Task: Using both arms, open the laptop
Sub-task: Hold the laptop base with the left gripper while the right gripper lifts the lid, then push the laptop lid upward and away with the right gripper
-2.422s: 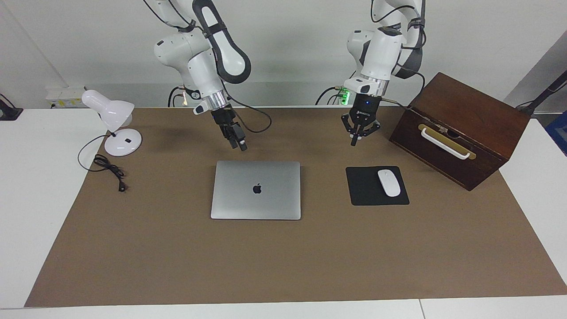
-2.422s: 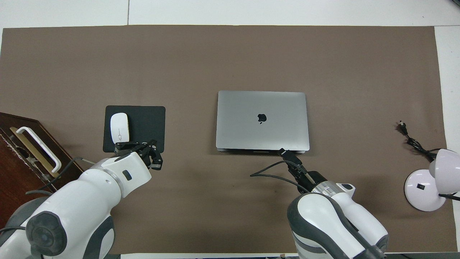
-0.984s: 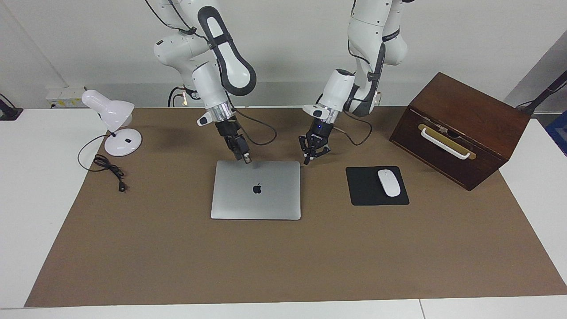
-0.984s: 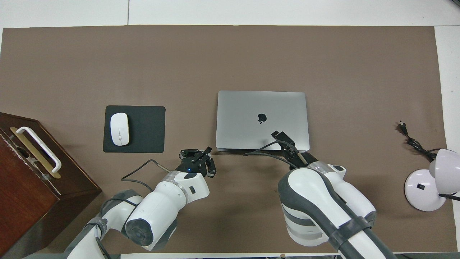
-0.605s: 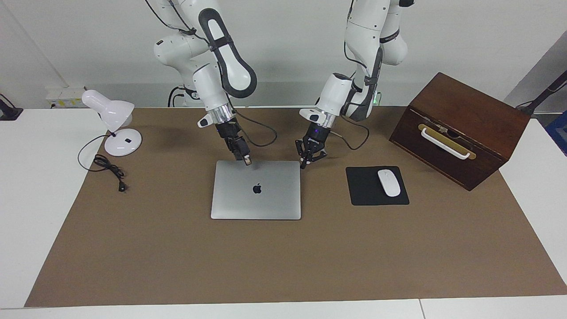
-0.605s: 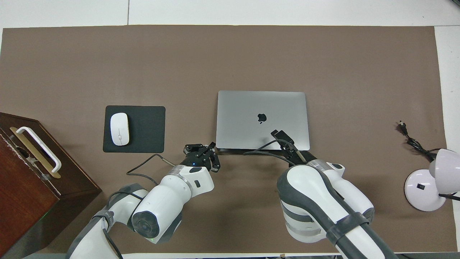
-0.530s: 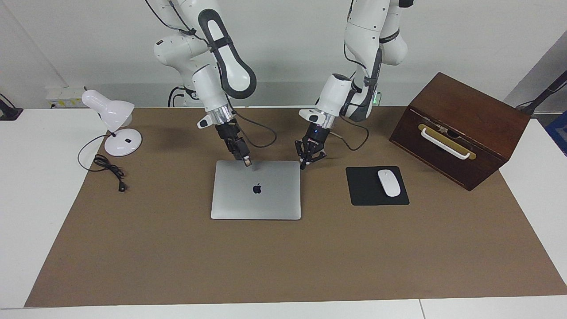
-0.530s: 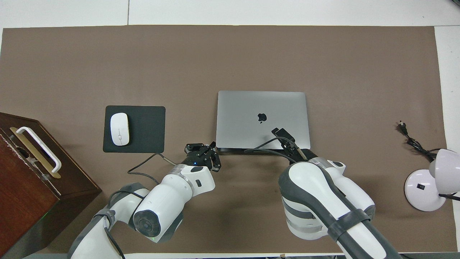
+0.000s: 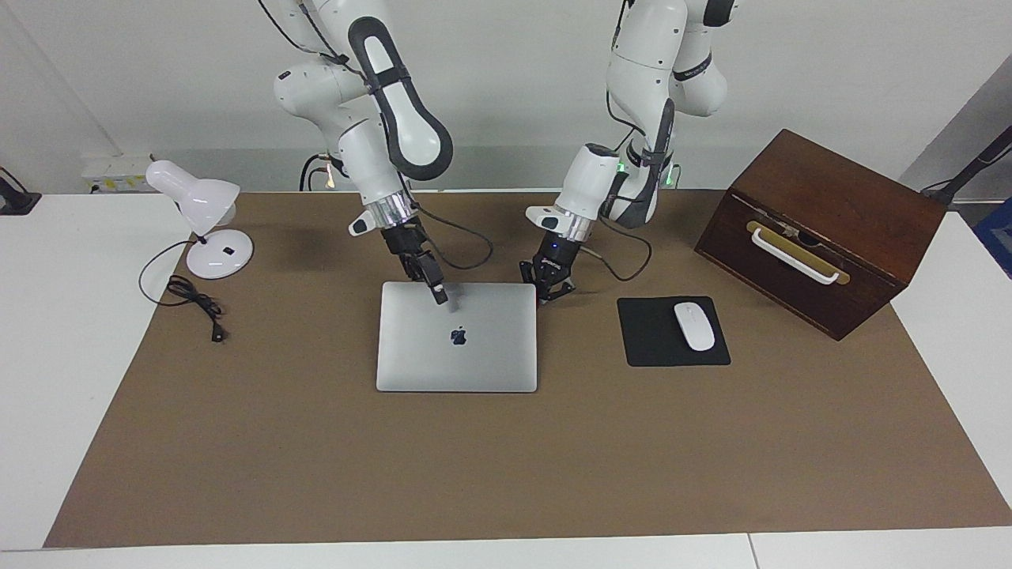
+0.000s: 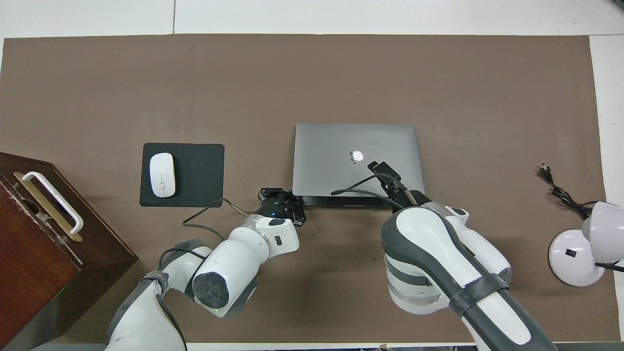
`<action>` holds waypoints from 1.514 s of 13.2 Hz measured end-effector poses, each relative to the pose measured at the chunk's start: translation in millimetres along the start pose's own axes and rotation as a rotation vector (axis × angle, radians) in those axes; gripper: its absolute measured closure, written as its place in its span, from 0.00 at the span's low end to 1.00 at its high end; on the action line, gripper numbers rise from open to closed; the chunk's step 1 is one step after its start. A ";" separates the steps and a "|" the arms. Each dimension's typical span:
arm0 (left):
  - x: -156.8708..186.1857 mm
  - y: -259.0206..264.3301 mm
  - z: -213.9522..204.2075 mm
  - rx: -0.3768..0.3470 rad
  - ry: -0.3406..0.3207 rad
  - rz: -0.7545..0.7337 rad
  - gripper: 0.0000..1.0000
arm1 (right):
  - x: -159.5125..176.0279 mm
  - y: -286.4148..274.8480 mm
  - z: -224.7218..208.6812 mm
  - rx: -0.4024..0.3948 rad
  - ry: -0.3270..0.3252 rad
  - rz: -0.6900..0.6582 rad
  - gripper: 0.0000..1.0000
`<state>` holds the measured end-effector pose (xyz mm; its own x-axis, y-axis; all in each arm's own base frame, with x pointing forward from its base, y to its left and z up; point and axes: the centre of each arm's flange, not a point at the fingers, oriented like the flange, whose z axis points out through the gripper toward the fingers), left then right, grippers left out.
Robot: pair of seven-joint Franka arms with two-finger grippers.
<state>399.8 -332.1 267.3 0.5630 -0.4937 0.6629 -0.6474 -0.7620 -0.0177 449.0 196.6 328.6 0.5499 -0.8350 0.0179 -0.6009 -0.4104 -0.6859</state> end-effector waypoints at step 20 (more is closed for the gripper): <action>0.3 0.2 0.4 0.000 0.001 0.024 0.99 | 22.8 -114.8 14.3 0.212 0.015 0.024 0.00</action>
<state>400.0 -332.5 267.1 0.5472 -0.5113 0.6627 -0.6606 -0.7500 -0.0333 538.8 229.9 397.4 0.5278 -0.8493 0.0095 -0.4770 -0.3056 -0.8241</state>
